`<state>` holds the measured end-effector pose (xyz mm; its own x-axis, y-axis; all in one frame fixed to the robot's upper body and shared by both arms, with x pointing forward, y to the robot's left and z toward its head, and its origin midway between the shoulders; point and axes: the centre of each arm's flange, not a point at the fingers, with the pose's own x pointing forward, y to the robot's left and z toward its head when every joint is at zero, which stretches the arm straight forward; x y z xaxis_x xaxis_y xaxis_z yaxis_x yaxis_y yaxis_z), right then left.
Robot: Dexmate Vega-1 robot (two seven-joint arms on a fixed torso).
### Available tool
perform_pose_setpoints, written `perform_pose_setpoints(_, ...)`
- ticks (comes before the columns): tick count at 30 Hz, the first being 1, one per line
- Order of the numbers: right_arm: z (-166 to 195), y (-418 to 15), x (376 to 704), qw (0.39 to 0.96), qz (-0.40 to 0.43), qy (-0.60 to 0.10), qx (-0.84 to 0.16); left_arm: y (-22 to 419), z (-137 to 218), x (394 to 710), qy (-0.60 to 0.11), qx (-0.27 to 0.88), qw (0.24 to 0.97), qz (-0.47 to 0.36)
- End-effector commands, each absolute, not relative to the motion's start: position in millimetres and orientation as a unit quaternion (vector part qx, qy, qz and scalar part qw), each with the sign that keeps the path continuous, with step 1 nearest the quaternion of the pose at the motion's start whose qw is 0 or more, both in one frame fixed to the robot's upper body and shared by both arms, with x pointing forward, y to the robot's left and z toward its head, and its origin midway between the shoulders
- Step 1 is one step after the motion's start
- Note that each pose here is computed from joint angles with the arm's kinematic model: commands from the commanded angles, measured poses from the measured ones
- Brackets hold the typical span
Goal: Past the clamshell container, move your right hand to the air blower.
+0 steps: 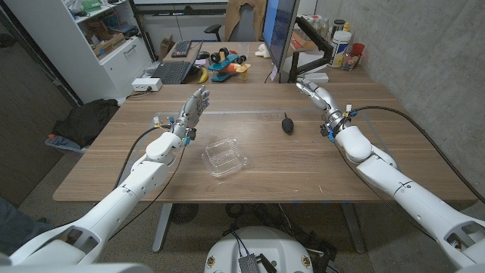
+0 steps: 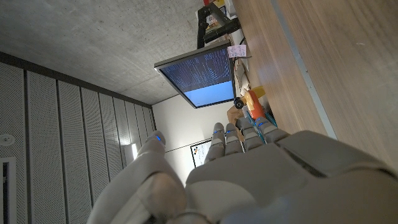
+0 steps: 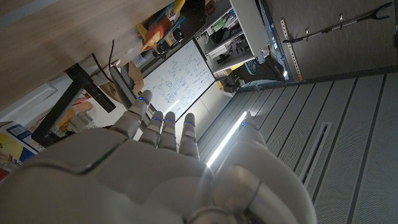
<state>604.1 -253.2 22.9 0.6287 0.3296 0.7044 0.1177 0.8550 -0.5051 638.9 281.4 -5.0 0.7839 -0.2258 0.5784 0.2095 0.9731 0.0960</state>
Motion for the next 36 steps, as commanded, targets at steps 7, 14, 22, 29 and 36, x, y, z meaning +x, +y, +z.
perform_pose_setpoints(7, 31, -245, 601, 0.835, 0.040, -0.447, -0.319, 286, -3, 641, -0.309, 0.013, 0.944, -0.112)
perform_pose_setpoints(14, 32, -242, 601, 0.829, 0.037, -0.452, -0.328, 288, -1, 642, -0.311, 0.012, 0.944, -0.113)
perform_pose_setpoints(22, 34, -238, 600, 0.817, 0.035, -0.457, -0.350, 288, -1, 643, -0.311, 0.013, 0.944, -0.113)
perform_pose_setpoints(29, 36, -236, 599, 0.810, 0.034, -0.458, -0.365, 289, -1, 644, -0.311, 0.014, 0.944, -0.113)
perform_pose_setpoints(36, 39, -234, 598, 0.799, 0.033, -0.459, -0.386, 289, 2, 643, -0.313, 0.016, 0.943, -0.113)
